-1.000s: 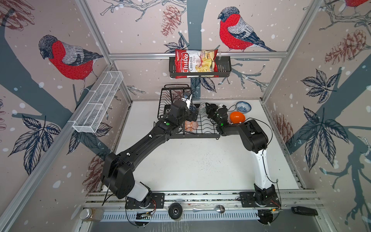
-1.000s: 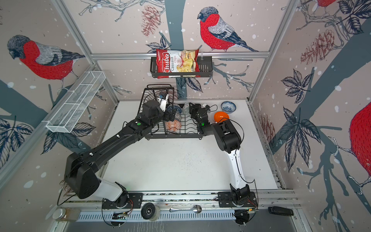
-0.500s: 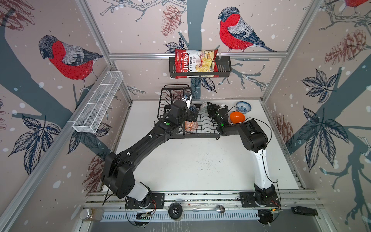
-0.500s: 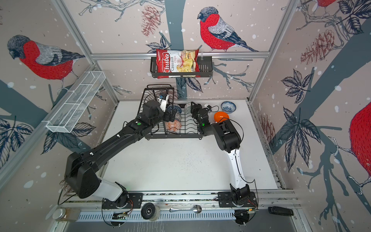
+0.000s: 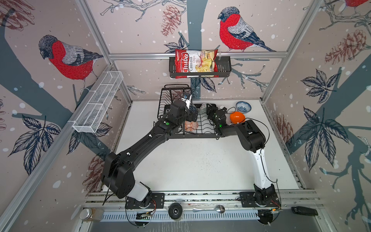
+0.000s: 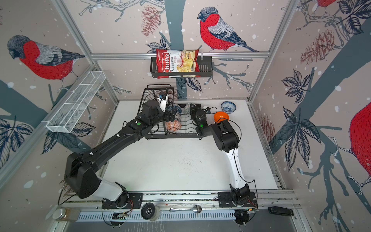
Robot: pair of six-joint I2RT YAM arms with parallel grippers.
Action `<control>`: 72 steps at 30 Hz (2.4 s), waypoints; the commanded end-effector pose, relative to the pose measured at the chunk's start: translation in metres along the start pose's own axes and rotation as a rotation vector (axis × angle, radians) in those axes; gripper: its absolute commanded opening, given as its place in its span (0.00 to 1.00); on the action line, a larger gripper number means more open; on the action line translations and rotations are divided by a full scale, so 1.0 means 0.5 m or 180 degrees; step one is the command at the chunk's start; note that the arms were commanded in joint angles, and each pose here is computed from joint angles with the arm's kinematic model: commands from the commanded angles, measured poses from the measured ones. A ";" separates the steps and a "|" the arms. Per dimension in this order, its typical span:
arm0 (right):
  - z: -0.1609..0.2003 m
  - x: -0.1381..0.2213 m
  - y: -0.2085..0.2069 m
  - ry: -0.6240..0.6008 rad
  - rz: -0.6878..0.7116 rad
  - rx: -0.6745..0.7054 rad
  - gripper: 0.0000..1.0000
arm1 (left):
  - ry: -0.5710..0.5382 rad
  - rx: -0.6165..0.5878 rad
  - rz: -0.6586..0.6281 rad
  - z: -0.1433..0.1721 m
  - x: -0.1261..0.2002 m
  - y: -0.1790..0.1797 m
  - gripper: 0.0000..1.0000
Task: Load bowls into a dish rack
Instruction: Place the bowl in the dish rack.
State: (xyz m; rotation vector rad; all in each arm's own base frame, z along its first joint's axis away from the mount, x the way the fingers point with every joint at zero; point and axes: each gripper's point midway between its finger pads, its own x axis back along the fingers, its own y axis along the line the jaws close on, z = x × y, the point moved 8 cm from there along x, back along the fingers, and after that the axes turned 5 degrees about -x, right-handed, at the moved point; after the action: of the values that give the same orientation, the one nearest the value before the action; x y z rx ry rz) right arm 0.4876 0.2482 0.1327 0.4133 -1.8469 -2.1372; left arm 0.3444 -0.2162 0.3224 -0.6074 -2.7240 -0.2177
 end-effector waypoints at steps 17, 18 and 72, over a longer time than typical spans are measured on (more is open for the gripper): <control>0.005 0.010 -0.007 -0.0117 0.0118 -0.0155 0.07 | -0.0031 0.0049 0.0009 -0.009 0.005 0.005 0.98; 0.007 0.010 -0.009 -0.0119 0.0141 -0.0164 0.08 | -0.0035 0.0051 0.0012 -0.010 0.005 0.005 0.98; -0.006 0.000 0.036 -0.0070 0.0239 -0.0173 0.34 | -0.0030 0.0113 0.0000 -0.009 0.002 0.018 0.98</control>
State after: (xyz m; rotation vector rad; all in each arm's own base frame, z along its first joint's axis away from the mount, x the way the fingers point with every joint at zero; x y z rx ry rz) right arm 0.4905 0.2427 0.1413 0.2698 -1.7705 -2.1561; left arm 0.3483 -0.2080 0.3223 -0.5833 -2.7167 -0.1980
